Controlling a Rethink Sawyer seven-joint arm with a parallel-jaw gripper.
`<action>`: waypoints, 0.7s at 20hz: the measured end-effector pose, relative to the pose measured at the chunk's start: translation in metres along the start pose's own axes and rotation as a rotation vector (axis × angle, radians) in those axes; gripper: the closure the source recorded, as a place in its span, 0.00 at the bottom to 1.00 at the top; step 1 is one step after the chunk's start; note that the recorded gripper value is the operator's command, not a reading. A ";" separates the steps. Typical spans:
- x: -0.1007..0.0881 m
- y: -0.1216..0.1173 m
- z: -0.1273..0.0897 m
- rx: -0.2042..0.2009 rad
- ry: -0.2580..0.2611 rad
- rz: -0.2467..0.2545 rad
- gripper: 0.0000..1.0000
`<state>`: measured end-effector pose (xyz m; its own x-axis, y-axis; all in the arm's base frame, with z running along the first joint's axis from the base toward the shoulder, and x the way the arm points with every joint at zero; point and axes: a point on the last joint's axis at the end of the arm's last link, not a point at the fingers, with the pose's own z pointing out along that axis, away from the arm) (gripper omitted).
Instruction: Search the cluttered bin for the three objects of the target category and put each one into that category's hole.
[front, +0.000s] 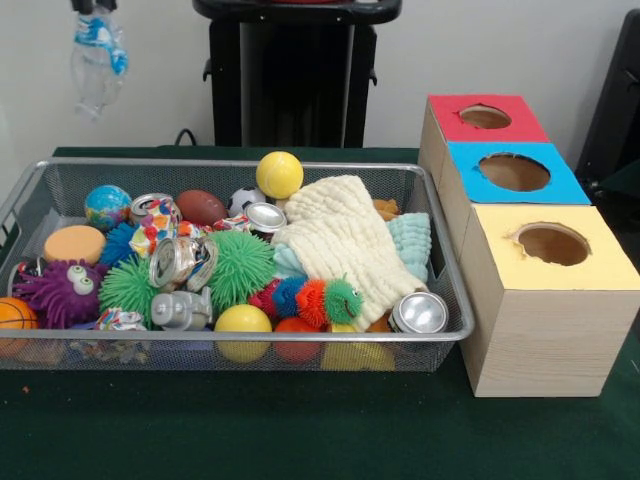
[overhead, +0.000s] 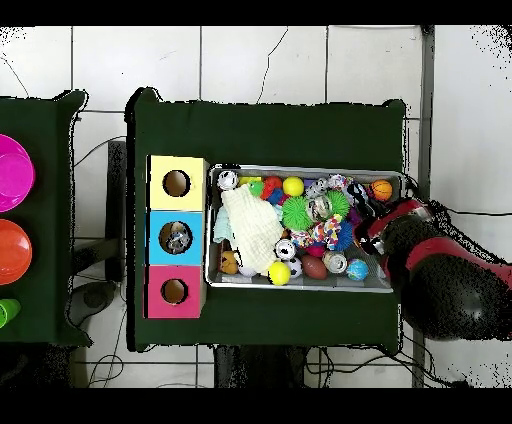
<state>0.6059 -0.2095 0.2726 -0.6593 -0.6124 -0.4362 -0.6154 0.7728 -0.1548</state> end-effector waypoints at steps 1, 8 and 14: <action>-0.004 0.004 0.000 -0.003 0.000 -0.010 1.00; -0.047 0.047 0.012 -0.023 0.009 -0.118 1.00; -0.096 0.093 0.033 -0.024 0.008 -0.222 1.00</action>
<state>0.6264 -0.0739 0.2708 -0.5098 -0.7683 -0.3871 -0.7558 0.6149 -0.2250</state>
